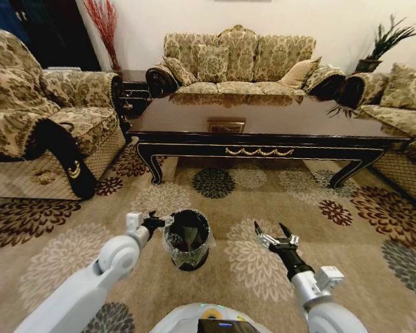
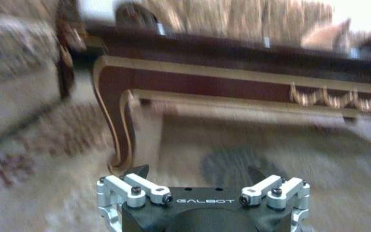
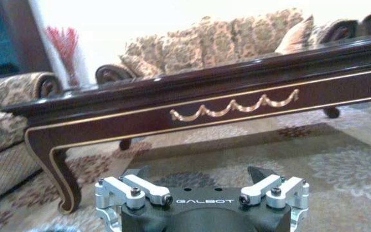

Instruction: Move to the front of the table and pick up the trash from the floor, then place it into the trash bin.

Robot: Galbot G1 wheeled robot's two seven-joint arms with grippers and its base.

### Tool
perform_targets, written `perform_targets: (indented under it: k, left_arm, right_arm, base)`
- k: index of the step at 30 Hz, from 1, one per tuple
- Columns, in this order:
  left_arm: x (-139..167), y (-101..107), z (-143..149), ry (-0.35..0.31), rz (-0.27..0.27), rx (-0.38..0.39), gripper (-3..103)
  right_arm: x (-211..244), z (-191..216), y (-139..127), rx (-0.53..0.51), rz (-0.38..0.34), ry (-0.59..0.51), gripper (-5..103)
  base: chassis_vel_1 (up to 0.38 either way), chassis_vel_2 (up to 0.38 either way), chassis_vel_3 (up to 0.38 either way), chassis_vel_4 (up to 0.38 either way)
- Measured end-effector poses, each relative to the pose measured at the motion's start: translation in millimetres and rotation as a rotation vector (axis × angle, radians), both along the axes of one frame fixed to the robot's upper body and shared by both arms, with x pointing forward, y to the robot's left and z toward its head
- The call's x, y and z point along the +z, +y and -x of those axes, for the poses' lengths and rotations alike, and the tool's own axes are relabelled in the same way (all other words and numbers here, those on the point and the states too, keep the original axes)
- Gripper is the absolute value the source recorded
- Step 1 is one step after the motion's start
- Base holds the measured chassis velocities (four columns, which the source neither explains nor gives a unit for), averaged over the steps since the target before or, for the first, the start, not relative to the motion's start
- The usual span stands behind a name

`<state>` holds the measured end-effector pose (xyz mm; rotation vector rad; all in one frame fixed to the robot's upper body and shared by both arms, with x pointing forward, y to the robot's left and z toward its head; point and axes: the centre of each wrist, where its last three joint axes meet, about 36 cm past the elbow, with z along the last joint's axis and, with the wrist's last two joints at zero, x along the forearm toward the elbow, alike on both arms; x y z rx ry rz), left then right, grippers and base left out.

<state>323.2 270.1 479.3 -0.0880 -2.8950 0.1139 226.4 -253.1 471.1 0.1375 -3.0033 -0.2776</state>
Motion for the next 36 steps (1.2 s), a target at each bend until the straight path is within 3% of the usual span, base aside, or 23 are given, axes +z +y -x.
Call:
perform_targets:
  k: [3,5,6,7,9,17,22,36]
  left_arm:
    - [-10,7,26,-0.118,-0.037,0.062,100]
    - [-14,14,36,-0.145,-0.057,0.081,100]
    - [-14,14,36,-0.145,-0.057,0.081,100]
    - [-17,21,47,-0.165,-0.066,0.104,100]
    - [-20,30,62,-0.180,-0.064,0.122,100]
    - [-39,51,110,-0.218,-0.091,0.126,100]
    - [-39,44,125,-0.233,-0.110,0.096,100]
    - [-36,40,125,-0.236,-0.097,0.099,100]
  right_arm:
    - [-10,0,-6,-0.031,0.041,-0.039,100]
    - [-19,-1,-11,-0.043,0.122,-0.081,100]
    - [-19,-1,-11,-0.043,0.122,-0.081,100]
    - [-30,-1,-17,-0.052,0.199,-0.127,100]
    - [-42,0,-21,-0.058,0.229,-0.152,100]
    - [-57,2,-34,-0.058,0.237,-0.190,100]
    - [-57,0,-36,-0.063,0.257,-0.209,100]
    - [-59,3,-33,-0.073,0.249,-0.203,100]
  base:
    - [0.000,0.000,0.000,0.000]
    - [0.000,0.000,0.000,0.000]
    - [0.000,0.000,0.000,0.000]
    - [0.000,0.000,0.000,0.000]
    - [0.000,0.000,0.000,0.000]
    - [0.000,0.000,0.000,0.000]
    - [0.000,0.000,0.000,0.000]
    - [0.000,0.000,0.000,0.000]
